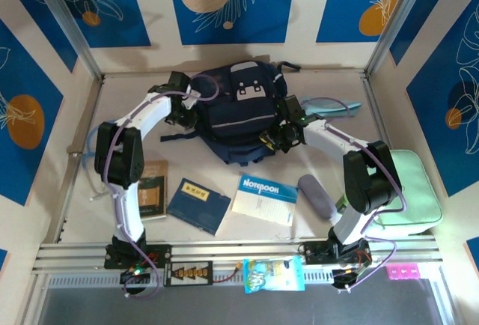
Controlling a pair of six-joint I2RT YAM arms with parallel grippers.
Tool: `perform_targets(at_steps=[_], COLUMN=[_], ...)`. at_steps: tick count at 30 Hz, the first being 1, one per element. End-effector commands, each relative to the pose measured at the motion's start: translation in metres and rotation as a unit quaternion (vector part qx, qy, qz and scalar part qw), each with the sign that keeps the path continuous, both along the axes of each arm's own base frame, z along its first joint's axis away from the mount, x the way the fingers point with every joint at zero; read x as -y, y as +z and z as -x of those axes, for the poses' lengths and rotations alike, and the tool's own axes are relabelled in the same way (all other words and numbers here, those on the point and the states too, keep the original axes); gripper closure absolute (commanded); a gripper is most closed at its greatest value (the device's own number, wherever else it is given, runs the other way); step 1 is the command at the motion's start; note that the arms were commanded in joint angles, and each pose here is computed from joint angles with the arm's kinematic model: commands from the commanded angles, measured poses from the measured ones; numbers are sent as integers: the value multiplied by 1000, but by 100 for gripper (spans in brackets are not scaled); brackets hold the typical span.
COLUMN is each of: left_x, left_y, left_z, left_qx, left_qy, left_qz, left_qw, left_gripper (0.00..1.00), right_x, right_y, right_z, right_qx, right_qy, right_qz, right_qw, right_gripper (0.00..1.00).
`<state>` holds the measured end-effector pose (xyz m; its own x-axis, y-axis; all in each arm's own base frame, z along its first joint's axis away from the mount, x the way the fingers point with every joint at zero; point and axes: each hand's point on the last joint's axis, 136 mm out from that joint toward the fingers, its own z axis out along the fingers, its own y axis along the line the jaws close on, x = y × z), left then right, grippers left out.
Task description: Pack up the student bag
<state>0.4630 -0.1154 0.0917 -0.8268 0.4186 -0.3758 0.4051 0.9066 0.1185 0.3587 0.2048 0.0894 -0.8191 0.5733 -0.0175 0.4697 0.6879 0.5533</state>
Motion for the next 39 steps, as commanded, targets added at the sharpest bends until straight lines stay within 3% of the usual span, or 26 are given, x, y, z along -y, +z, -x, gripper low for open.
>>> perform_targets(at_steps=[1, 5, 10, 17, 24, 29, 35, 39], left_x=[-17, -13, -14, -57, -101, -121, -121, -117], left_y=[48, 64, 75, 69, 43, 35, 37, 36], left_z=[22, 62, 104, 136, 161, 167, 164, 163], left_qx=[29, 10, 15, 34, 10, 11, 18, 10], left_qy=[104, 178, 224, 304, 390, 436, 430, 419], left_qz=[47, 122, 185, 192, 211, 244, 252, 258], left_qw=[993, 976, 957, 932, 896, 866, 867, 871], left_gripper=[45, 36, 24, 8, 5, 2, 0, 0], right_x=[-4, 14, -10, -116, -217, -263, -284, -271], right_y=[22, 39, 61, 52, 32, 12, -31, -54], right_z=[-6, -5, 20, 77, 119, 142, 151, 141], right_qx=[34, 69, 104, 108, 97, 77, 33, 8], right_qy=[17, 43, 142, 289, 392, 462, 486, 458], right_qz=[10, 71, 112, 91, 29, -12, -15, 21], right_qw=[999, 994, 978, 947, 914, 884, 873, 889], right_gripper=[58, 43, 41, 41, 45, 47, 48, 48])
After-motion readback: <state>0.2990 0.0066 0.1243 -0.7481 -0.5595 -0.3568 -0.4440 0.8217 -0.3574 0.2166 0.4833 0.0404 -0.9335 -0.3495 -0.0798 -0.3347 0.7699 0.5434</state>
